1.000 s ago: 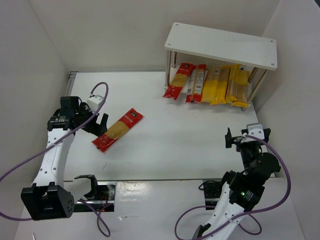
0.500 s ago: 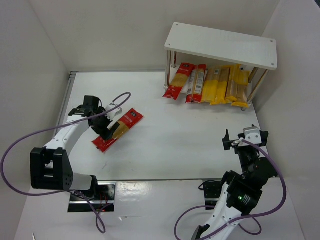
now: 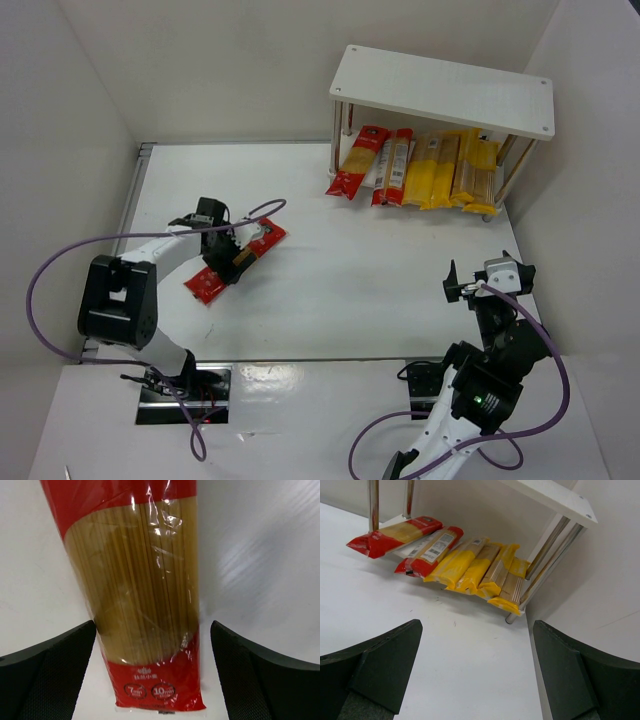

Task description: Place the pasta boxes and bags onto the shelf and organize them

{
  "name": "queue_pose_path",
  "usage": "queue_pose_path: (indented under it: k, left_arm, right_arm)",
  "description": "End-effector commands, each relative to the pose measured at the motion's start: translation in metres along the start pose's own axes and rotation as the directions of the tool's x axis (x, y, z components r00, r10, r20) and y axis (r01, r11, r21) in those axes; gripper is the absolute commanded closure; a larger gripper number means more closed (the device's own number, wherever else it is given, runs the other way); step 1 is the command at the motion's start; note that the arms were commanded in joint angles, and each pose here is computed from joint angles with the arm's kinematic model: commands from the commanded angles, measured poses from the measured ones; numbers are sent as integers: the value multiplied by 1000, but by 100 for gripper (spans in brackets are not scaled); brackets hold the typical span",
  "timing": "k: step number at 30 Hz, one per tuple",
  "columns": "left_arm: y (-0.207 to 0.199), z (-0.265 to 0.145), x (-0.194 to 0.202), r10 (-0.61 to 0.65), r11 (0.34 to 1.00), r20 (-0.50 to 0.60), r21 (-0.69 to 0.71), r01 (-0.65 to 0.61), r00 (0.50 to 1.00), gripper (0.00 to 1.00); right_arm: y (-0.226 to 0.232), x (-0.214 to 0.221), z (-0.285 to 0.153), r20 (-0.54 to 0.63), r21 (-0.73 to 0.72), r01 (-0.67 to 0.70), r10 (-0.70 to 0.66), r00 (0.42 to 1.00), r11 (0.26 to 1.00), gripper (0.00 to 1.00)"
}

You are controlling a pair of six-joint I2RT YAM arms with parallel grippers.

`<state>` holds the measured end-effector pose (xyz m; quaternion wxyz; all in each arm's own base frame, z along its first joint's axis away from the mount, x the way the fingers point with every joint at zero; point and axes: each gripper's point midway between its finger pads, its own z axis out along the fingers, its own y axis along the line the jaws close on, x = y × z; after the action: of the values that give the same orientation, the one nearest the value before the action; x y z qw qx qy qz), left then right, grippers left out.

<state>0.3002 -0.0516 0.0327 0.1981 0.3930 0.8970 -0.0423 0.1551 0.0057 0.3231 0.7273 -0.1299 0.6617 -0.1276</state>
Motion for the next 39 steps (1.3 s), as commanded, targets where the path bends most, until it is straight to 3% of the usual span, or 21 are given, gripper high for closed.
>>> queue_pose_path:
  k: [1,10,13,15,16,21,26,34,39]
  left_arm:
    - [1,16,5,-5,1000,-21,1,5,1000,0]
    - [4,31,14,-3,1000,-72,4,3,997,3]
    - [1,36,21,-7,1000,-98,24,9,995,26]
    - [-1,40,24,-10,999,-118,38,14,993,81]
    - [-1,40,24,-10,999,-118,38,14,993,100]
    - [0,25,11,-19,1000,-72,7,19,997,100]
    - [4,-13,-31,-52,999,64,4,52,997,100]
    - [-24,-67,-92,-98,991,280,119,67,955,100]
    - [-37,-89,-111,-125,980,331,188,64,935,100]
  right_arm:
    - [1,-1,-1,3,0,10,-10,1000,1000,0]
    - [1,-2,-2,10,2,16,-16,1000,1000,0]
    - [1,-2,-2,10,2,16,-16,1000,1000,0]
    - [2,-4,-4,17,4,21,-21,1000,1000,0]
    - [2,-4,-4,17,4,21,-22,1000,1000,0]
    - [2,-4,-4,17,4,21,-22,1000,1000,0]
    - [3,-5,-5,24,7,27,-27,999,1000,0]
    - [1,-5,-6,22,15,27,-27,999,1000,0]
    - [1,-5,-6,22,15,27,-27,999,1000,0]
